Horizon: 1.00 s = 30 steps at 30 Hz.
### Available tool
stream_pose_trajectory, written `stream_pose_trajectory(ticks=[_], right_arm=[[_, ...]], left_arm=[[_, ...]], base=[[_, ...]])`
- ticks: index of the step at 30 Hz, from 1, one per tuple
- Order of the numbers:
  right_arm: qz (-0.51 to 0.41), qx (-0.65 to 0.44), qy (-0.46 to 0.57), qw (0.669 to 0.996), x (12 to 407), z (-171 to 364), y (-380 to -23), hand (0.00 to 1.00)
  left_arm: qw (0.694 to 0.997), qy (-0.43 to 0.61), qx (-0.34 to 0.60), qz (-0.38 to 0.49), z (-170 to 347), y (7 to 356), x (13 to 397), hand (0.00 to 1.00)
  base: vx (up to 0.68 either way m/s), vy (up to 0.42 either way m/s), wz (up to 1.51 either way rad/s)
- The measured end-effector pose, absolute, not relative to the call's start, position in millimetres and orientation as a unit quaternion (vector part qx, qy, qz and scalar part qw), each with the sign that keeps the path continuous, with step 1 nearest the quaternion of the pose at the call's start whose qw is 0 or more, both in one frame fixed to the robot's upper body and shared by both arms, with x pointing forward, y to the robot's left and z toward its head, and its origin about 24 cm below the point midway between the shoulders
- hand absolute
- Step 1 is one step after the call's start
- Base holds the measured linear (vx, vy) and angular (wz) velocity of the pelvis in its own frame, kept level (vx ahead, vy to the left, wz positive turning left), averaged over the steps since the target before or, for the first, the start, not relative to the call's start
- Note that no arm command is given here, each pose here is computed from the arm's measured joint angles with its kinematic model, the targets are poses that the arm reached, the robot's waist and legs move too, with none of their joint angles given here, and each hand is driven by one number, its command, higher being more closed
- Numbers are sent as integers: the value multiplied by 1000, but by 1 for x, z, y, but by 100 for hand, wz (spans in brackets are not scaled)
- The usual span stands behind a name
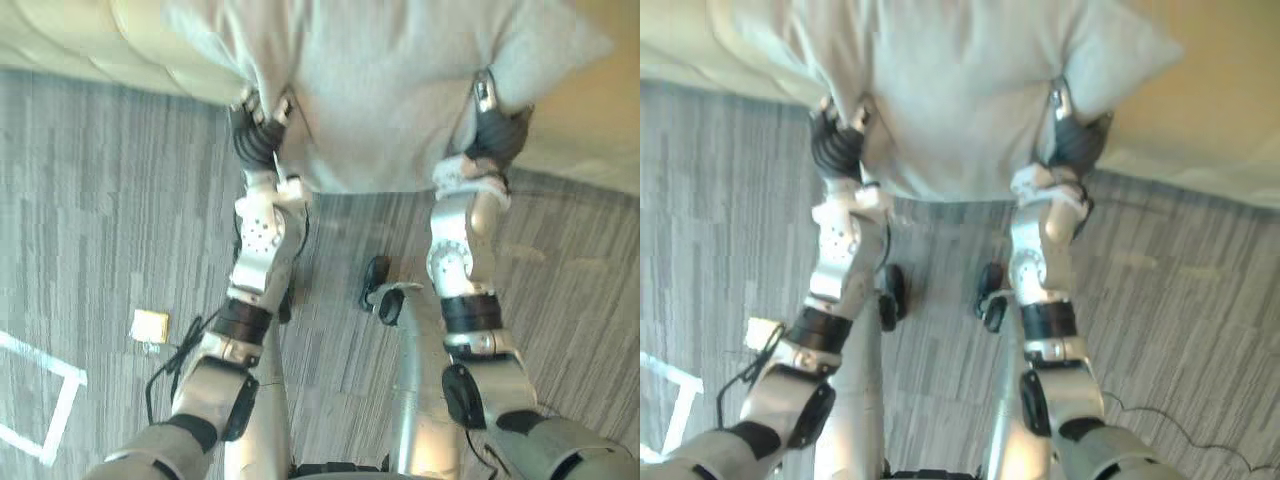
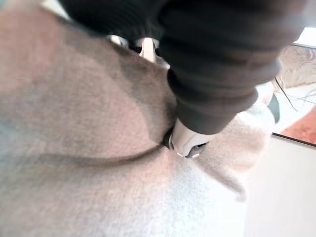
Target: Pick up cushions and gather them together orderly.
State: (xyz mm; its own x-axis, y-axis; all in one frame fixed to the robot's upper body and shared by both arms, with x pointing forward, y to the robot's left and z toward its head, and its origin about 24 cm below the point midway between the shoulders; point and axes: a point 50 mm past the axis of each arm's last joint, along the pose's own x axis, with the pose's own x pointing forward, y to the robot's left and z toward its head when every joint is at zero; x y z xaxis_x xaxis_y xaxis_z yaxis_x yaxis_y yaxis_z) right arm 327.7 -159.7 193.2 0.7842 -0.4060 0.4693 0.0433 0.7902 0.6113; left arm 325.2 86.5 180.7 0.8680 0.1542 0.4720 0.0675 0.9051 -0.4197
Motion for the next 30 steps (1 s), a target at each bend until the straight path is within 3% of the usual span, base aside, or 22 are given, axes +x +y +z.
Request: stream_pose_trajectory(ticks=[5, 13, 21, 26, 30], right_arm=[[-161, 267, -222, 924, 287, 123, -165, 100], [-137, 208, -190, 950, 240, 94, -163, 100], [-141, 187, -142, 962, 231, 70, -164, 100], [-163, 149, -78, 972, 228, 43, -188, 100], [-183, 148, -68, 970, 201, 40, -197, 100]], left_arm=[[955, -180, -234, 18, 125, 83, 291, 100], [960, -149, -235, 21, 96, 97, 253, 100], [968, -120, -219, 21, 79, 102, 243, 100], [982, -38, -185, -10, 42, 88, 245, 100], [979, -6, -200, -34, 30, 80, 236, 100]], base=[[153, 3, -11], [108, 84, -39], [182, -30, -22], [465, -145, -10], [438, -161, 32]])
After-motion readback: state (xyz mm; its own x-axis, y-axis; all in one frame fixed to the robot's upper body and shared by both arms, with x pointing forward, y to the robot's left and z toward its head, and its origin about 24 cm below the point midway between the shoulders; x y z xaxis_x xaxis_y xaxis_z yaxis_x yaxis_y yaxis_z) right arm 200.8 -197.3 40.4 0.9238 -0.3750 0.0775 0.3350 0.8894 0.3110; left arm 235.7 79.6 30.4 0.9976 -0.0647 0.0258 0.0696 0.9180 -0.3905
